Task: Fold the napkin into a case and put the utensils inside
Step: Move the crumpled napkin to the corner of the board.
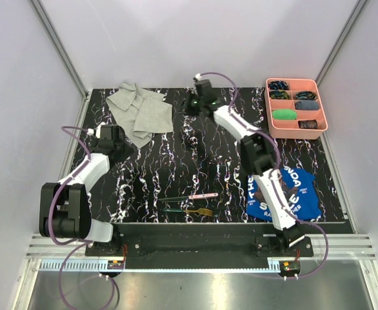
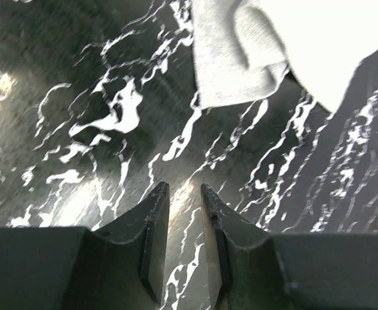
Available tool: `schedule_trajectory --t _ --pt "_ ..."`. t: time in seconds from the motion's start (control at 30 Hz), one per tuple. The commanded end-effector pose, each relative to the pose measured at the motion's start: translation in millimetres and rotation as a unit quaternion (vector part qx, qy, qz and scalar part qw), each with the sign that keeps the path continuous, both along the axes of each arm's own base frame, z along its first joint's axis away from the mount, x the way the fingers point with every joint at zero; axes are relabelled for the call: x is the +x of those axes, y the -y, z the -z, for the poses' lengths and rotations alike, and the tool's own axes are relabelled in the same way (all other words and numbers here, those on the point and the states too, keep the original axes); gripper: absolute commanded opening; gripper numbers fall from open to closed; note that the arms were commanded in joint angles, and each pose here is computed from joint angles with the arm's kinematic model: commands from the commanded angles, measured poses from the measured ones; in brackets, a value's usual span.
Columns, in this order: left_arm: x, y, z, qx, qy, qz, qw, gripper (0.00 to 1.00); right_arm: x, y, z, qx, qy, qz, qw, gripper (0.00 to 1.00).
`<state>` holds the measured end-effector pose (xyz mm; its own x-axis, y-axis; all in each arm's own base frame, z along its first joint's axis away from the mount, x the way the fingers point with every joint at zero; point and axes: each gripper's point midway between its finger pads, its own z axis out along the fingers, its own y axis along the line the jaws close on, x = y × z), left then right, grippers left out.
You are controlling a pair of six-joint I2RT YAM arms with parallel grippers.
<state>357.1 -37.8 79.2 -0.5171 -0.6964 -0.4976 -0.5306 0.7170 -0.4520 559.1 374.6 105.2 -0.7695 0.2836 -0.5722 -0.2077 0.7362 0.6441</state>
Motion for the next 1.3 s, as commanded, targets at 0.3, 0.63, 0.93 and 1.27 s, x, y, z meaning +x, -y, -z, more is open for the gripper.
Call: schedule_trajectory --t 0.3,0.63,0.93,1.27 --pt "27 12 -25 -0.087 0.057 0.007 0.995 0.28 -12 -89 31 0.028 -0.005 -0.029 0.999 0.06" --pt "16 13 -41 -0.085 0.075 0.014 0.993 0.30 -26 -60 90 -0.047 -0.075 0.017 0.996 0.00" --pt "8 12 -40 -0.058 0.064 0.043 0.995 0.37 -71 6 120 -0.157 -0.132 0.042 0.978 0.00" --pt "2 31 -9 -0.051 0.013 0.092 0.994 0.44 -156 122 72 -0.295 -0.094 0.071 0.948 0.00"
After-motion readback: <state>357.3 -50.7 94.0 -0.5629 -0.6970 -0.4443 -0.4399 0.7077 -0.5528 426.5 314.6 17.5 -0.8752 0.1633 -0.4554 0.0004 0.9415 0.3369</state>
